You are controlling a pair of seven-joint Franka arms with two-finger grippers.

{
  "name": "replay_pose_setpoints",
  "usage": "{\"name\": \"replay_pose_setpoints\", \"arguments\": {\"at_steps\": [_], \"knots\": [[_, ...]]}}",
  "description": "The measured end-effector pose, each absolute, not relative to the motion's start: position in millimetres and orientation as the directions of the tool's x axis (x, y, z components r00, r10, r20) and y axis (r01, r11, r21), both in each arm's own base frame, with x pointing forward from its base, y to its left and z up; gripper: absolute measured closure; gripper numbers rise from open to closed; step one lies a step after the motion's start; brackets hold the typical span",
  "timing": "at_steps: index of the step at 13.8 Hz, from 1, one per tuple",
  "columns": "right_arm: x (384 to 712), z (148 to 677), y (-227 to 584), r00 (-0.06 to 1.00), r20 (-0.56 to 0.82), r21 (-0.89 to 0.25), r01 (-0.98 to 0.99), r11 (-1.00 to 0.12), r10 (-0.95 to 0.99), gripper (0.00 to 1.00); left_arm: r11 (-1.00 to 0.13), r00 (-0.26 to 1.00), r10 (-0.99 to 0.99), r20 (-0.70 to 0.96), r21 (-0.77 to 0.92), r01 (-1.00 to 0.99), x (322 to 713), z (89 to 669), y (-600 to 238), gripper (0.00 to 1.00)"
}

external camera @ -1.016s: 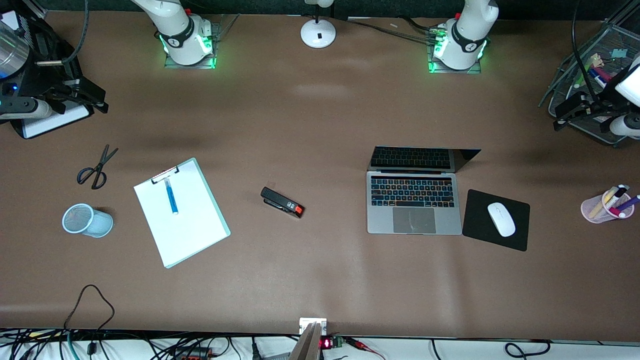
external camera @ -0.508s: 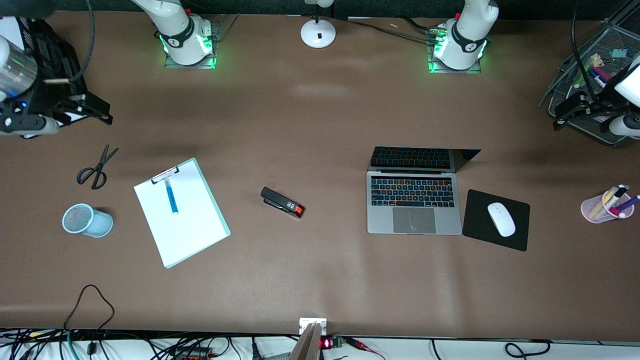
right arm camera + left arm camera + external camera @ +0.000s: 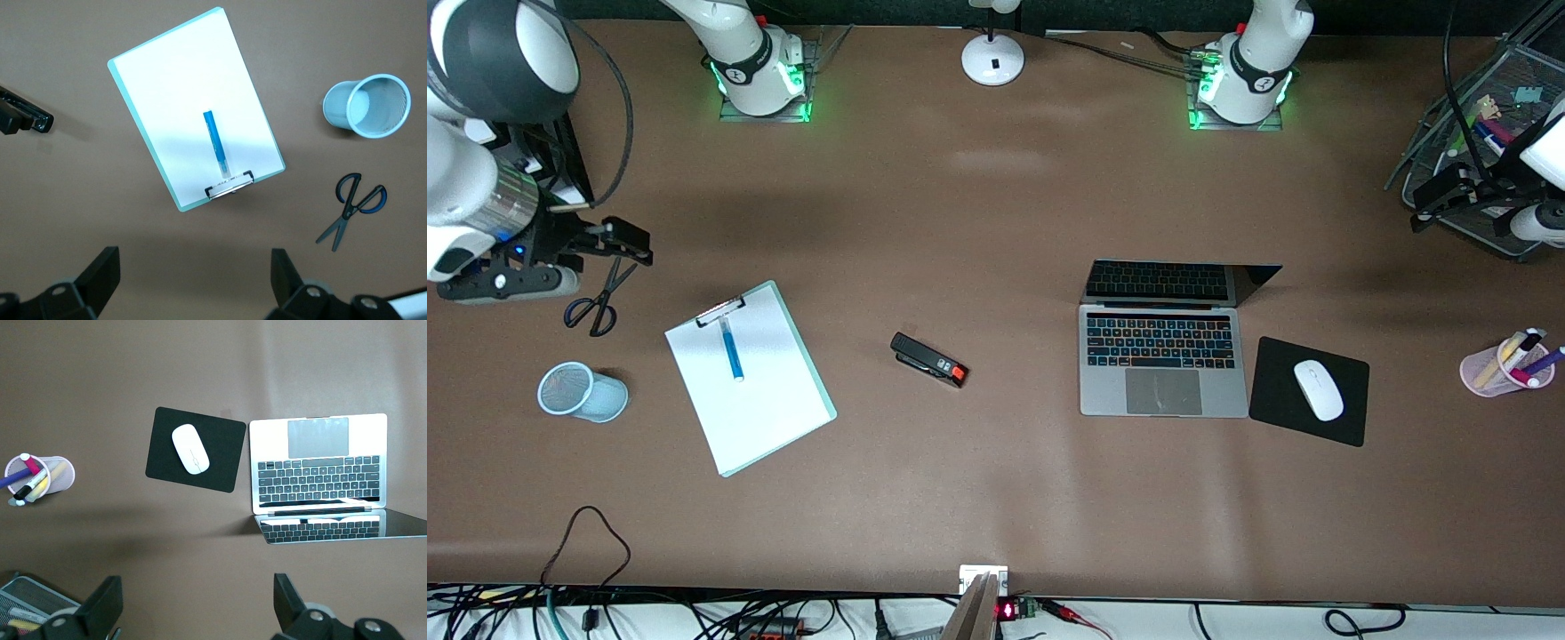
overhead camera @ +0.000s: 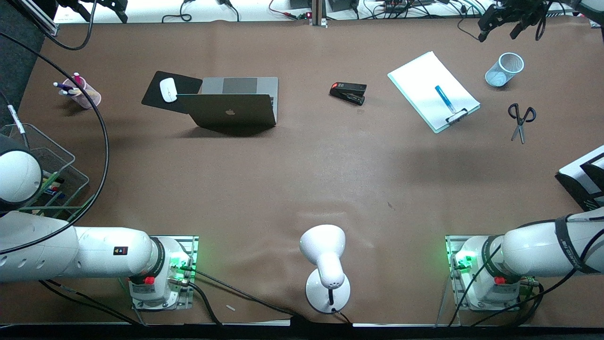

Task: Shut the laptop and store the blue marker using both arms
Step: 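Reach the right gripper down to the blue marker on the clipboard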

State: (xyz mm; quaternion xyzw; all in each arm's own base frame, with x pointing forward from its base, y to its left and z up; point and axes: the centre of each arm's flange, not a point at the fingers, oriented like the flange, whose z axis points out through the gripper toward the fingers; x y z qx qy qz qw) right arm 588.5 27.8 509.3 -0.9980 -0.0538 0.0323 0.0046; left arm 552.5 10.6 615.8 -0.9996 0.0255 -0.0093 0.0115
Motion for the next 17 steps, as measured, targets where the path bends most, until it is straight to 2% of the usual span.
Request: {"name": "replay_pose_setpoints", "arguments": {"at_steps": [3, 4, 9, 10, 17], "knots": [[600.4, 489.3, 27.9, 0.989, -0.043, -0.012, 0.141, -0.99, 0.141, 0.03, -0.998, 0.998, -0.054, 0.016, -0.023, -0.053, 552.3, 615.7, 9.3, 0.0], [605.5, 480.4, 26.5, 0.987, -0.034, -0.012, 0.159, -0.987, 0.159, 0.08, -0.998, 0.998, -0.055, 0.014, -0.023, -0.055, 552.1, 615.3, 8.4, 0.0], [630.5, 428.4, 19.4, 0.978, -0.012, -0.01, 0.206, -0.978, 0.206, 0.13, -0.998, 0.998, -0.056, -0.029, -0.02, -0.056, 548.4, 610.6, 7.8, 0.0], [634.3, 419.8, 19.3, 0.975, -0.007, -0.009, 0.22, -0.975, 0.22, 0.15, -0.998, 0.998, -0.057, -0.034, -0.02, -0.058, 547.9, 610.0, 7.0, 0.07], [655.4, 364.7, 11.1, 0.956, 0.025, 0.001, 0.292, -0.956, 0.292, 0.2, -0.996, 0.99, -0.084, -0.109, -0.015, -0.087, 550.2, 590.5, -8.7, 0.85]]}}
